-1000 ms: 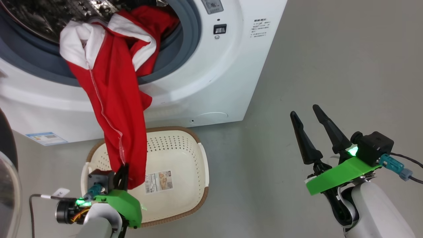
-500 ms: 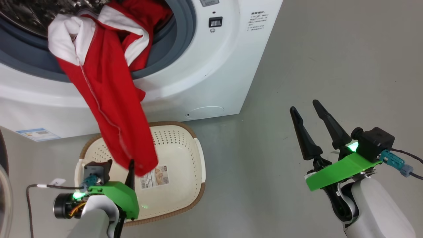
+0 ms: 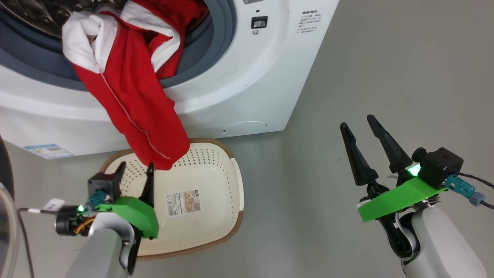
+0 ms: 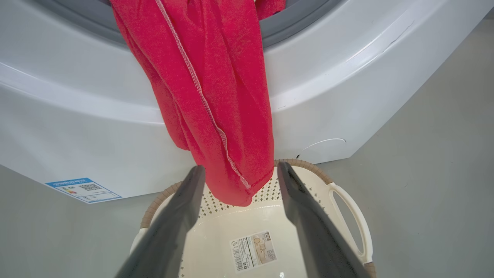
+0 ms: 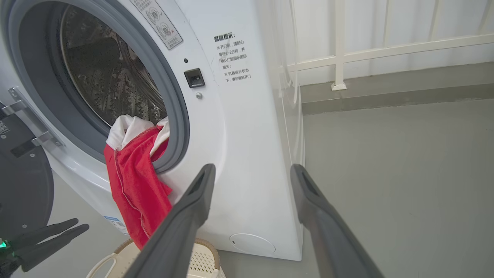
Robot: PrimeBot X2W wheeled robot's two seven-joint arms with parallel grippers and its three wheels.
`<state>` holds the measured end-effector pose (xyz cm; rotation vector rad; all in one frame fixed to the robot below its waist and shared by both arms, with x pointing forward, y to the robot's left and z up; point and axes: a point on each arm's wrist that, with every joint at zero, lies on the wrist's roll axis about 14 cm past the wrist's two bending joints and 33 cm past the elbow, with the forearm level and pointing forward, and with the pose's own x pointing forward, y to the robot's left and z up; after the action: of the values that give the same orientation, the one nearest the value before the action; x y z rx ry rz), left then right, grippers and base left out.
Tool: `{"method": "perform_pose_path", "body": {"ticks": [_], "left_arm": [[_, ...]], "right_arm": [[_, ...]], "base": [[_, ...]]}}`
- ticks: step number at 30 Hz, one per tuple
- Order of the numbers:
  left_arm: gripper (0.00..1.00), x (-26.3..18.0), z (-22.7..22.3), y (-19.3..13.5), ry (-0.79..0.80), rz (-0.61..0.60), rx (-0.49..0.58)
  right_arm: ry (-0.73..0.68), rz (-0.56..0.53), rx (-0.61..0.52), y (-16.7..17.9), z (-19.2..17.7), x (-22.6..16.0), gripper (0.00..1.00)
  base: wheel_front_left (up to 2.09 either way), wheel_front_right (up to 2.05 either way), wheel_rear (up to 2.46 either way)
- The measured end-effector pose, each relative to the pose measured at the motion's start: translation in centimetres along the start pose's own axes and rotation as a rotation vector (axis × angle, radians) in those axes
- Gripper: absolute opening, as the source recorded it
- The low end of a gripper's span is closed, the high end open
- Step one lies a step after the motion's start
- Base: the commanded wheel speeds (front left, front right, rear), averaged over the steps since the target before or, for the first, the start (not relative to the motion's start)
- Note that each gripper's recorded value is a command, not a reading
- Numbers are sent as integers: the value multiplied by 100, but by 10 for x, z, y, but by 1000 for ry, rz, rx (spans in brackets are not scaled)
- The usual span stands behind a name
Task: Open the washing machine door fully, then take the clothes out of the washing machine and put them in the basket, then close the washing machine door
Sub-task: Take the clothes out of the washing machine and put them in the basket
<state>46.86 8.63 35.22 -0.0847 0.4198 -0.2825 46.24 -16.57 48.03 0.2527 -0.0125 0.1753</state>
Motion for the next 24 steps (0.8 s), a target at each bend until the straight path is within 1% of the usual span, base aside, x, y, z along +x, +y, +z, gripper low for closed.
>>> {"method": "perform_pose_path", "body": {"ticks": [5,11,19,24], "left_arm": [[100,-4,7,9,-38,17,-4],[100,-7,28,14,-118,29,-7],[100,-13,50,18,-201,49,-9],[100,-12,67,16,-254,37,-13]], "right_arm": [[2,1,3,1,-2,1,100],[-3,5,4,2,0,2,100],[-6,14,7,5,0,3,100],[-1,16,9,5,-3,5,100]], "base": [[0,0,0],[0,0,0],[0,0,0],[0,0,0]]}}
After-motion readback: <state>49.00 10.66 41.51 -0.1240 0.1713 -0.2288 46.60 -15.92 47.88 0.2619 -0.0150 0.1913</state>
